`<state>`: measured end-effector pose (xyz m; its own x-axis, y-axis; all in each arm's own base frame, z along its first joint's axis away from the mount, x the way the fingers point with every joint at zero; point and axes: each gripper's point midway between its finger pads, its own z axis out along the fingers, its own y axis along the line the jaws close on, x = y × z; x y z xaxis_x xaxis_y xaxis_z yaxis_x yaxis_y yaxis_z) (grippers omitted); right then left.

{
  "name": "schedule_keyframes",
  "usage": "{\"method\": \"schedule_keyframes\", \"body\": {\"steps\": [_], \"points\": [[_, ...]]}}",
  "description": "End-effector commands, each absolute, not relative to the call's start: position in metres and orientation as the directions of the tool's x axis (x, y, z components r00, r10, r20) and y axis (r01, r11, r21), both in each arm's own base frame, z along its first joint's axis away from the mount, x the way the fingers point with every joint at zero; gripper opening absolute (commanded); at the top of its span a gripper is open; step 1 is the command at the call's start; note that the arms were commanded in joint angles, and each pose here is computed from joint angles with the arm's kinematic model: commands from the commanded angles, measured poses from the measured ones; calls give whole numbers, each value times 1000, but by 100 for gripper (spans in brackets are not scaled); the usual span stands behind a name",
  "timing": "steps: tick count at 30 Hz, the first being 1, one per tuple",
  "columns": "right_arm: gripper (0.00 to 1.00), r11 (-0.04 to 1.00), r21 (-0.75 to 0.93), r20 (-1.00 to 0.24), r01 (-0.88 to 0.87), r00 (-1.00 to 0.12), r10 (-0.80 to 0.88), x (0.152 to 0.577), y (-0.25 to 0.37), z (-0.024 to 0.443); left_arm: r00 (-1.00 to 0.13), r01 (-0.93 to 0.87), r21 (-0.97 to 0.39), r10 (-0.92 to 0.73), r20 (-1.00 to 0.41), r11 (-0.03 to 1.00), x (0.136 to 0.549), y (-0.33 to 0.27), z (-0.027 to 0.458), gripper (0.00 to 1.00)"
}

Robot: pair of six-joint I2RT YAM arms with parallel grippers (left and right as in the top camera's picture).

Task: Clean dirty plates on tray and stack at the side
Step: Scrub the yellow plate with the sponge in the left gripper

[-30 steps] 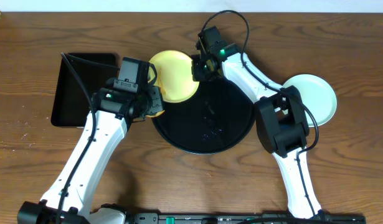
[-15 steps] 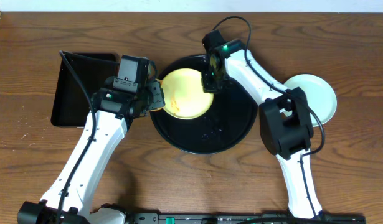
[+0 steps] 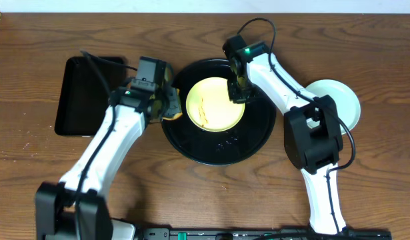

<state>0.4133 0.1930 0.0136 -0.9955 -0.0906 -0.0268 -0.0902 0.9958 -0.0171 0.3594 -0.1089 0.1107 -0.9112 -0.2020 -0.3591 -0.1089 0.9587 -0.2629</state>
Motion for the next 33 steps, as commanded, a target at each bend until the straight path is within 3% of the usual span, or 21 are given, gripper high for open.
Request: {"method": "schedule_keyframes", "body": {"steps": [1,7,8,9,18,33], "points": [[19,996,10,-15,-91,-996,-91,407,194,9,-917,-110,-299,-213,-336,948,362,-116,107,7],[18,992,83,-7,-92,-996,-92,400,204,-14,-904,-98,-312,-216,-369,945,372,-118,110,7],[13,992,92,-7,-92,-996,-92,399,205,-16,-902,-96,-314,-217,-374,944,373,-119,110,8],[1,992,95,-8,-89,-996,-88,399,206,-18,-899,-94,-317,-217,-380,944,374,-119,111,7],[1,991,109,1,-84,-996,-84,398,205,-19,-897,-55,-324,-189,-400,944,383,-135,104,7],[1,990,114,7,-83,-996,-84,397,204,-19,-919,46,-275,-67,-389,960,405,-186,12,8]]}}
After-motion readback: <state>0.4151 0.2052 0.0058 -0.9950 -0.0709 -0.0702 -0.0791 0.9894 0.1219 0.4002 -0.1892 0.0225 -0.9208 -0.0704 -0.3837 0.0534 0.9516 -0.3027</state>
